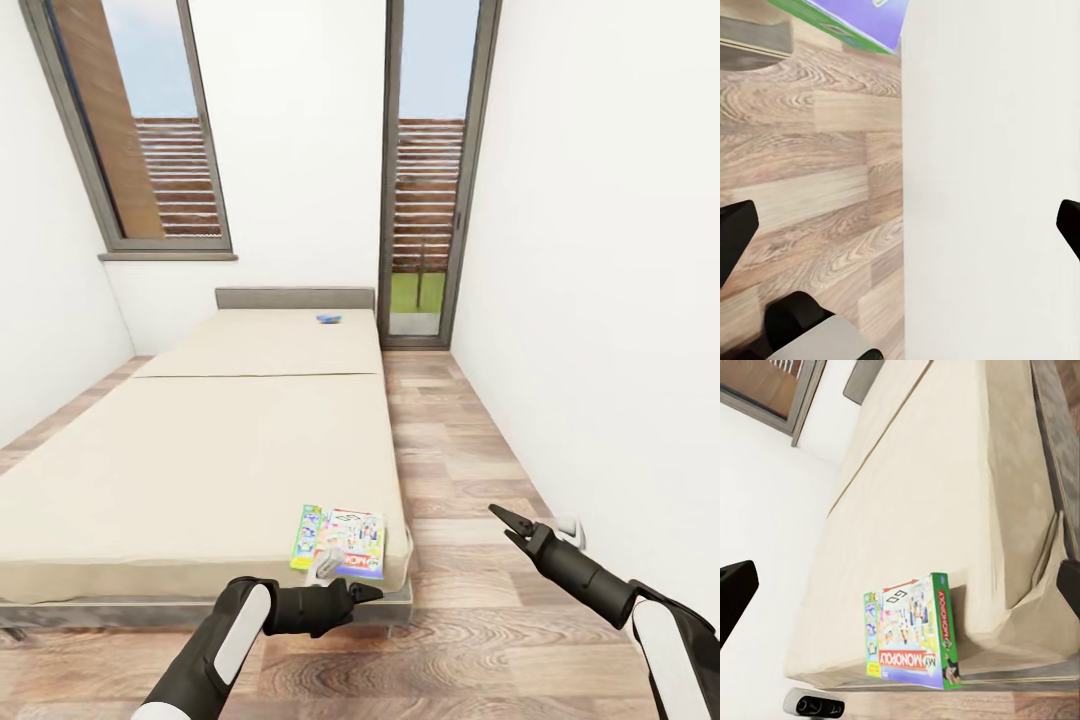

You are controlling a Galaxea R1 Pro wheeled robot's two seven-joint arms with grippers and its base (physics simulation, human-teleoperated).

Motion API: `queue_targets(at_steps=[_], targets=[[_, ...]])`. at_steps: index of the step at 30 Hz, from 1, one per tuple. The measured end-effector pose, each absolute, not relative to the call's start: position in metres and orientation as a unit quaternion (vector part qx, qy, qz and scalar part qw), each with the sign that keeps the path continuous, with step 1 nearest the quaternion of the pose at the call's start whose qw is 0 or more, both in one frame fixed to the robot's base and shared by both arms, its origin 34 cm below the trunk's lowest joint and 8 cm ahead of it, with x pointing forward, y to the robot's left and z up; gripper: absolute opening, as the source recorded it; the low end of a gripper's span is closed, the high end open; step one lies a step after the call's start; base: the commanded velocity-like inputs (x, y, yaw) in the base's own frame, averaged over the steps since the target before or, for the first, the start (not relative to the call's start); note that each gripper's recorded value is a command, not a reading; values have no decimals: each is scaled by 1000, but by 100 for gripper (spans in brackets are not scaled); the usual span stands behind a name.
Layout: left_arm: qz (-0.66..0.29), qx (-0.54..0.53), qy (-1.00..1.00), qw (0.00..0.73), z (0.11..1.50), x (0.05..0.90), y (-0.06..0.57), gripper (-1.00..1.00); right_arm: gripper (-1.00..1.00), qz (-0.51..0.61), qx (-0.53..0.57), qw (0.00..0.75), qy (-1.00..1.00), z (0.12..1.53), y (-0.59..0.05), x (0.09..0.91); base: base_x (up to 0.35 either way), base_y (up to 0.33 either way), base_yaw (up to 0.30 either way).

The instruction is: Put all the toys in the child's room - the three board games (two on the bed and one on the table), the two jigsaw puzzles on the table, and the tennis ball on the table - inside the toy box on the table in the child's room.

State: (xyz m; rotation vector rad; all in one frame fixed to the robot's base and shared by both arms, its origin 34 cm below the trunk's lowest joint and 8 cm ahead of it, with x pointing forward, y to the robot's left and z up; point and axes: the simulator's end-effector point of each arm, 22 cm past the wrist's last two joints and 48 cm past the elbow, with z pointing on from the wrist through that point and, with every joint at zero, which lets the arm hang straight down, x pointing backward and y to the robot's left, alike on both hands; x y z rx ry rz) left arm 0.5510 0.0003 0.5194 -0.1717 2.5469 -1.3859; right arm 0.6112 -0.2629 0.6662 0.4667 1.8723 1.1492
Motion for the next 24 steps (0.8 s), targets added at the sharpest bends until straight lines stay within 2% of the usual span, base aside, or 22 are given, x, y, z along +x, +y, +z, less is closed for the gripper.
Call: queue_targets(at_steps=[10, 24], targets=[[-472, -59, 871, 119, 519, 551, 1, 100, 100, 461, 187, 433, 751, 666, -263, 611, 0, -173, 0], [-462, -58, 874, 135, 515, 557, 10, 100, 100, 459, 187, 434, 752, 666, -266, 611, 0, -13, 0]])
